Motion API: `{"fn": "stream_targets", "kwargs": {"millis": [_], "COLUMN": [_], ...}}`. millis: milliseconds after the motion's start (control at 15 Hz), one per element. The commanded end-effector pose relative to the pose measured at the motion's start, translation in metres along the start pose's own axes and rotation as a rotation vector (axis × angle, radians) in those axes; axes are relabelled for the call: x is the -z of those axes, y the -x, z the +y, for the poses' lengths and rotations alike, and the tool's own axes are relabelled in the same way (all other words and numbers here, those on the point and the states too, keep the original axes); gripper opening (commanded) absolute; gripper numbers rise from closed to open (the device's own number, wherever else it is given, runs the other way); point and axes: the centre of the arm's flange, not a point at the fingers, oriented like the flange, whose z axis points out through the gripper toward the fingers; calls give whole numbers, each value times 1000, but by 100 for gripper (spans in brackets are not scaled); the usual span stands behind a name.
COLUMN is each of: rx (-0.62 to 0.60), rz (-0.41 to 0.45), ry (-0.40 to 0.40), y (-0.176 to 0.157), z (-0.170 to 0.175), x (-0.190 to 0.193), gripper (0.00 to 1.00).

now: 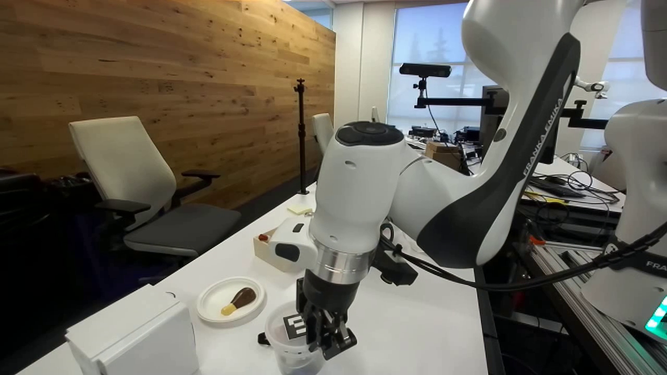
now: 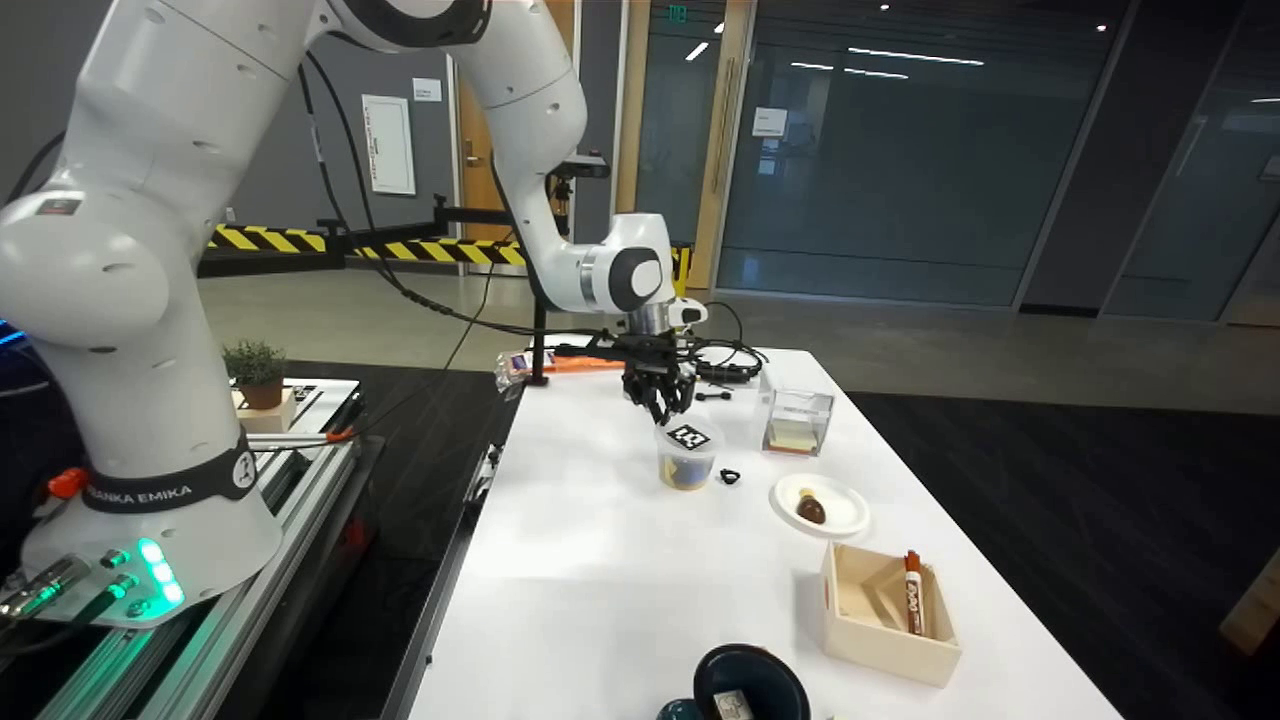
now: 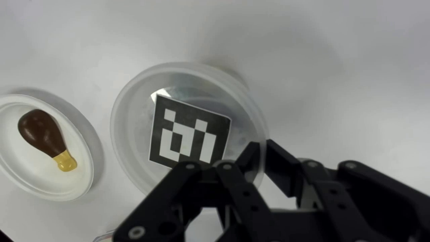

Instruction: Put the lid on the clear bowl.

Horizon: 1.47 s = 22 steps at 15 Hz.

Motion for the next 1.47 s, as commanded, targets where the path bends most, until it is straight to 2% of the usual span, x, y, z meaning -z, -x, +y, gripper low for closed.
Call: {"fn": "stream_targets", "kwargs": {"millis": [0,667,733,867,1267,1400], "rx": [13,8,8,7,10,13], "rz": [13,7,7,7,1,0], "ry": [-7,-28,-29,-31,-35,-35], "y": [-4,-4,-5,-6,-5,-5], "z": [3,-4,-4,-5,-8,-9], "x": [-5,-8,-8,-7,-10,-10], "gripper": [3,3,37,45,88,98]}}
